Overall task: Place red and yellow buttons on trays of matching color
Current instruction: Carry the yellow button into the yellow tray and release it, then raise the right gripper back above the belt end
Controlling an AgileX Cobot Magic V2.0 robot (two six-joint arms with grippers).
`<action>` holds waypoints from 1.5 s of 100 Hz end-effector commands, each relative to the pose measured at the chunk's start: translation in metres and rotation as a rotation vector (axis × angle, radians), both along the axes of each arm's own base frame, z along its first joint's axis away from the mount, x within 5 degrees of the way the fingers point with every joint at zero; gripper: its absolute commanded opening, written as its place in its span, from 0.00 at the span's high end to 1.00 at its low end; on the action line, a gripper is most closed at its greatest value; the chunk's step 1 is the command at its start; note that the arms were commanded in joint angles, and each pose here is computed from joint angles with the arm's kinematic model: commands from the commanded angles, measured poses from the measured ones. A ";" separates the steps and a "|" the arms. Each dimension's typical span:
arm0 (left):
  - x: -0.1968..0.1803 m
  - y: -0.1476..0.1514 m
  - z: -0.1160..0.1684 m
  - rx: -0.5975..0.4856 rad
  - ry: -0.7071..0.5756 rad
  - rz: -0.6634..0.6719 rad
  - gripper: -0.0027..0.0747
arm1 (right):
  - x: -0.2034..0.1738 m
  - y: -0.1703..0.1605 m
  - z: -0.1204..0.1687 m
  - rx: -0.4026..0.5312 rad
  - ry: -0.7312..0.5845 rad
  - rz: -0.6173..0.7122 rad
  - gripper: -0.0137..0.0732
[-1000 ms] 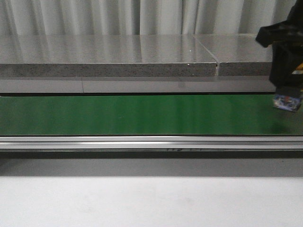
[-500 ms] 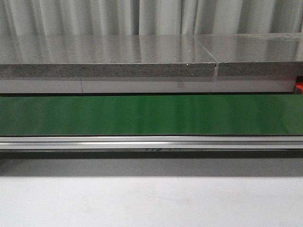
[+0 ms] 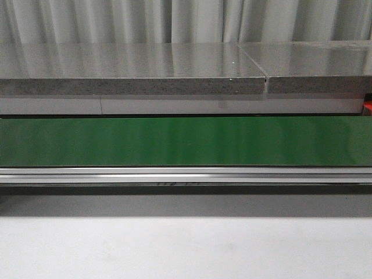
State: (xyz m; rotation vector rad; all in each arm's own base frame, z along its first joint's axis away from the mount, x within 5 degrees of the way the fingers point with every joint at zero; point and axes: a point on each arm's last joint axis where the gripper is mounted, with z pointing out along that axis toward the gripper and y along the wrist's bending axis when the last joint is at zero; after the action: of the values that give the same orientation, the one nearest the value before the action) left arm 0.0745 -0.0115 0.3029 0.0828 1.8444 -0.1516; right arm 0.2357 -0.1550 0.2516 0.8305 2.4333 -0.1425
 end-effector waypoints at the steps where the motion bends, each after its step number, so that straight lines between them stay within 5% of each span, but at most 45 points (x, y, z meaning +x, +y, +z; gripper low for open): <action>1: 0.001 -0.001 0.015 -0.023 -0.092 -0.010 0.99 | 0.009 -0.008 0.007 -0.050 -0.076 -0.014 0.65; 57: 0.001 -0.001 0.015 -0.023 -0.092 -0.010 0.99 | 0.028 -0.022 -0.046 0.017 0.025 -0.019 0.63; 67: 0.001 -0.001 0.015 -0.023 -0.092 -0.010 0.99 | 0.028 -0.022 -0.048 0.023 0.034 -0.019 0.51; 84: 0.001 -0.001 0.015 -0.023 -0.092 -0.010 0.99 | 0.029 -0.022 -0.046 0.023 0.028 -0.020 0.13; 93: 0.001 -0.001 0.015 -0.023 -0.092 -0.010 0.99 | 0.029 -0.021 -0.043 0.035 0.009 -0.033 0.08; 122: 0.001 -0.001 0.015 -0.023 -0.092 -0.010 0.99 | 0.023 -0.005 0.010 -0.073 -0.181 -0.012 0.09; 150: 0.001 -0.001 0.015 -0.023 -0.092 -0.010 0.99 | 0.002 0.060 0.088 -0.229 -0.425 0.199 0.09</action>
State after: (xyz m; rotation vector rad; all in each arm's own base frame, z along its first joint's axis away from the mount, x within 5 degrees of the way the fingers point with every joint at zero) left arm 0.0745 -0.0115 0.3029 0.0828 1.8444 -0.1516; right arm 0.2460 -0.1128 0.3010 0.5845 2.1907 -0.1276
